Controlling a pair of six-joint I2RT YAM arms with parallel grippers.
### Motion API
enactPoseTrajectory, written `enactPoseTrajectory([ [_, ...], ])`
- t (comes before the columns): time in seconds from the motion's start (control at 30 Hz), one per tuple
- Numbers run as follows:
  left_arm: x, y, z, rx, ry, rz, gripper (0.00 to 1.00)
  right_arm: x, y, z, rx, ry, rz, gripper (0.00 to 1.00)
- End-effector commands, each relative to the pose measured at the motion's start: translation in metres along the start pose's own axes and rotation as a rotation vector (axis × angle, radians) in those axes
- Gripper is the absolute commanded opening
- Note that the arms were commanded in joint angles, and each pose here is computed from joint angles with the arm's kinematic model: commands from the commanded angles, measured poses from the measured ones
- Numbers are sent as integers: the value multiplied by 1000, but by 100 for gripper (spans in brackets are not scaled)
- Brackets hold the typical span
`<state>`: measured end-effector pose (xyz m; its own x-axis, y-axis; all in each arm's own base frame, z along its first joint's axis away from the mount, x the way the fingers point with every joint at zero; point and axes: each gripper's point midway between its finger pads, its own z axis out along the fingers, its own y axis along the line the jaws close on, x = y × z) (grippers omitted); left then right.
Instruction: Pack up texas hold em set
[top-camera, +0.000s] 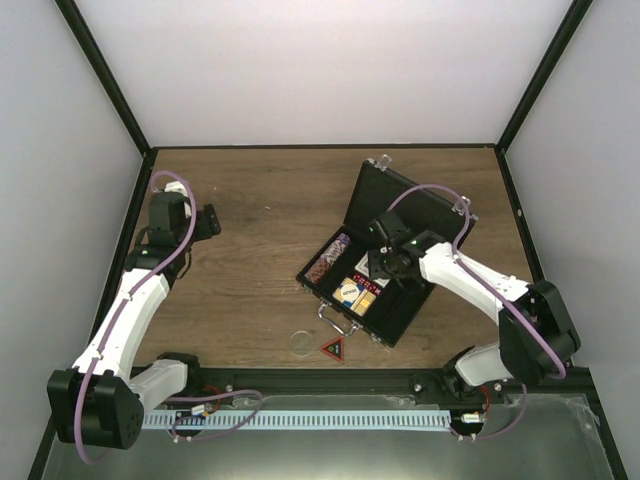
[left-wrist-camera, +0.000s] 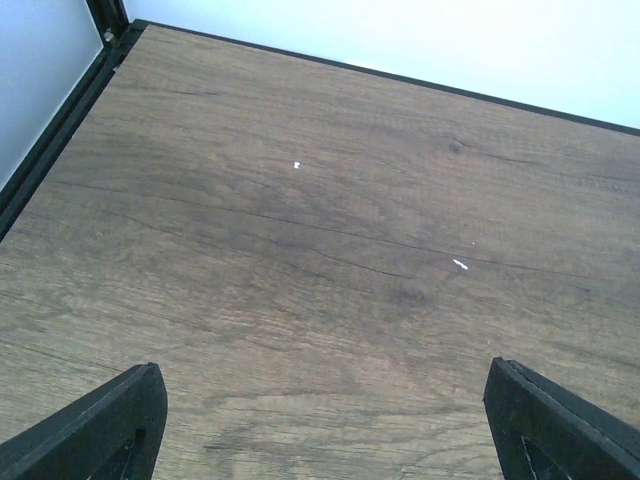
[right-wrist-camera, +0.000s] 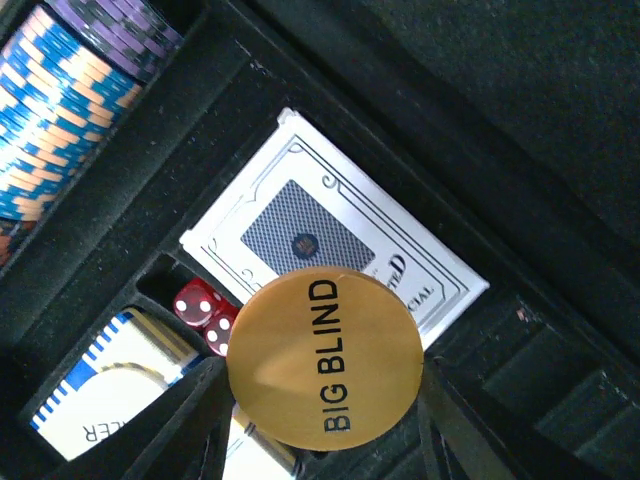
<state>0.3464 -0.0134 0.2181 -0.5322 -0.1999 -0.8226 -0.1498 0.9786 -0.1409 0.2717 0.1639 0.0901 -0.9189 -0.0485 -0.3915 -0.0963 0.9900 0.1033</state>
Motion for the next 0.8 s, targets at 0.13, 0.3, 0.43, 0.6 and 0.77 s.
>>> enactPoseTrajectory([
  [0.13,1,0,2,4,-3,7,89,-18,1,13,-47,-32,-17,51],
  [0.3,2,0,3,4,0,8,90,-18,4,23,-48,-14,-19,51],
  [0.43,2,1,3,0,2,8,92,-17,4,31,-44,1,-22,51],
  [0.6,3,1,4,-2,4,9,93,-14,1,38,-22,17,-22,52],
  [0.77,2,0,5,0,5,8,93,-12,-3,41,1,23,-20,55],
])
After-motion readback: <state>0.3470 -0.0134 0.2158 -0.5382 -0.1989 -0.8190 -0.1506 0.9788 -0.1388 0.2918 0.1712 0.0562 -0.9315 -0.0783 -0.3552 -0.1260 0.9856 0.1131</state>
